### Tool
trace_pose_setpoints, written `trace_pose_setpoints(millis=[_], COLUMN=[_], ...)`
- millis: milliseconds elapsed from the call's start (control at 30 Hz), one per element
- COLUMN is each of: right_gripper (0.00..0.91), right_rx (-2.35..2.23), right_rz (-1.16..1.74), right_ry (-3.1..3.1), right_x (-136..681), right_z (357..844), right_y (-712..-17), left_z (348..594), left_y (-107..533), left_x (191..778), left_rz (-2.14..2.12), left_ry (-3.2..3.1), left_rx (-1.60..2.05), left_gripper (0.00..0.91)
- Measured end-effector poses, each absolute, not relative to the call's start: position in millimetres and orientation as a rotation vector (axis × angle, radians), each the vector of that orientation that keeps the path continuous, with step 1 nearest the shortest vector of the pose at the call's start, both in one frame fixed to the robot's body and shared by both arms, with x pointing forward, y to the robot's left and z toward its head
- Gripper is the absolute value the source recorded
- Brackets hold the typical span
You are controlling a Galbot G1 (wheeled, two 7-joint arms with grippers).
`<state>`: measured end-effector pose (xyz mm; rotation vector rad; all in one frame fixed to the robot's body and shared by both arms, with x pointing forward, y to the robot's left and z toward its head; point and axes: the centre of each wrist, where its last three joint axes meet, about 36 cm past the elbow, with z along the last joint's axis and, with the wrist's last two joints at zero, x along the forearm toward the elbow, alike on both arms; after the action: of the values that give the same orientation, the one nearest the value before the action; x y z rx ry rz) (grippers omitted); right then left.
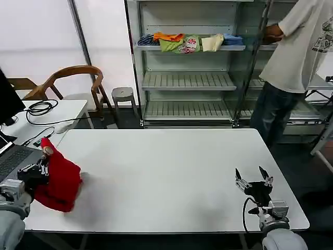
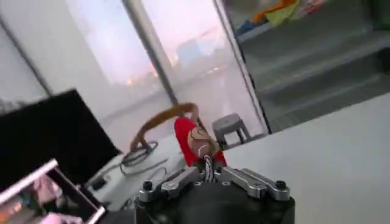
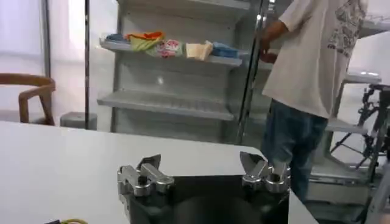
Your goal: Fold and organize the clothes.
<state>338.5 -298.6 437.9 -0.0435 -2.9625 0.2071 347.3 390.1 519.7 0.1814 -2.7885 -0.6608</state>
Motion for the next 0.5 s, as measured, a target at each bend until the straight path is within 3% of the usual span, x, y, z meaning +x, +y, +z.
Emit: trace_pose_setpoints(millis=[133, 400, 500], right_gripper=[0.907, 0.907, 0.907], right_rx=[-0.055, -0.086, -0.101], right_rz=[0.225, 0.264, 0.275], right_ry=[-2.95, -2.919, -2.915], right_x=[333.3, 319.9, 316.3], right_z=[437.4, 437.2, 439.2], right_y=[-303.4, -314.4, -318.2], left_z=[500.8, 440.1, 429.5], left_y=[341.6, 228.6, 197.7], left_x=[339.9, 330.1, 333.9], left_rz=[-0.727, -0.619, -0.562], left_ry=[-2.782, -2.762, -2.767], left_rx=[0.097, -0.156, -0.192], left_gripper=[0.02, 0.02, 0.02])
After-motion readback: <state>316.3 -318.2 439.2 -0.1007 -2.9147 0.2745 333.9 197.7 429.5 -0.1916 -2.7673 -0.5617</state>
